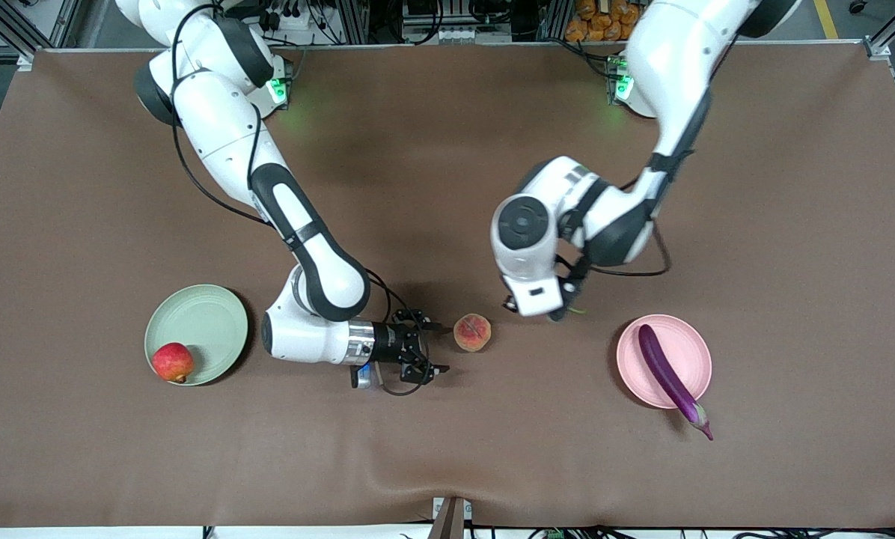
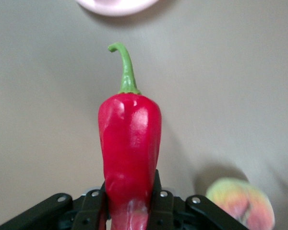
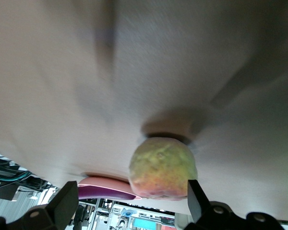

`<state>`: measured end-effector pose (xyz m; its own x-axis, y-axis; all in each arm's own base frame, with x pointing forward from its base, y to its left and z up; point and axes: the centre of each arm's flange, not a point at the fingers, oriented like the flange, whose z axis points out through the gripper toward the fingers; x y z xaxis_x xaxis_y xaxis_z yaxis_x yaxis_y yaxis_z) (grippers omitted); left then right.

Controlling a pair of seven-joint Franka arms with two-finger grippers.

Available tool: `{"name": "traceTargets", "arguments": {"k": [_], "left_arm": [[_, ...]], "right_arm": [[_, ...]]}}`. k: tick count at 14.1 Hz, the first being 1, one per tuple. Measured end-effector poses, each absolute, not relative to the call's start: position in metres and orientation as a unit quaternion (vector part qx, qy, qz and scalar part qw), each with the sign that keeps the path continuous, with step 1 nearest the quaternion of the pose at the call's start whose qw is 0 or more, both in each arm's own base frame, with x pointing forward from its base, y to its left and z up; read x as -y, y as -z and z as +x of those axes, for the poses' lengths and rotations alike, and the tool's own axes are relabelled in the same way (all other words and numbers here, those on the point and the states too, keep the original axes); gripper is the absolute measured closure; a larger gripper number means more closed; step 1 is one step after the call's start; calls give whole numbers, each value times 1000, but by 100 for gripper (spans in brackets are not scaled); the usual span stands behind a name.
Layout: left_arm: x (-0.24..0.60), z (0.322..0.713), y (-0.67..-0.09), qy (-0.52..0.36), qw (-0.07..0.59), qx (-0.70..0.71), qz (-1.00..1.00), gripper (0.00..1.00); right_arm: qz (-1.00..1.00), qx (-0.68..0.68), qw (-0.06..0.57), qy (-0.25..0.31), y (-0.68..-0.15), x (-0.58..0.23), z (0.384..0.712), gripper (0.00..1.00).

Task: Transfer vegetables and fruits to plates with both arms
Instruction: 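Carry the chili to the pink plate while the right gripper grasps the peach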

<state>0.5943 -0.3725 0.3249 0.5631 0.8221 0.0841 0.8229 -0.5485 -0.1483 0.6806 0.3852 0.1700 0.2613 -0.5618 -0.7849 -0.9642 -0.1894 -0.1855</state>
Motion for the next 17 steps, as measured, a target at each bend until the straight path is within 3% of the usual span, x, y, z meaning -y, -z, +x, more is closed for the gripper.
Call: {"name": "traceTargets", "arguments": {"k": [7,13,15,17], "left_arm": [[212,660,-341,-35,95,381,-919,70],[111,688,-325,-42,86,352,-931,70],[87,698,-318,-27,77,329,-941,70],[60,709,-311,-17,74,311,-947,70]], "right_arm": [[-718,-544,337,-273,-159,-432,652,0],[-719,-551,331,-264,-146,-435,644,0],[-719,-554,337,-251,-148,-439,644,18],[-720,-555,339,-245,-149,-442,643,19]]}}
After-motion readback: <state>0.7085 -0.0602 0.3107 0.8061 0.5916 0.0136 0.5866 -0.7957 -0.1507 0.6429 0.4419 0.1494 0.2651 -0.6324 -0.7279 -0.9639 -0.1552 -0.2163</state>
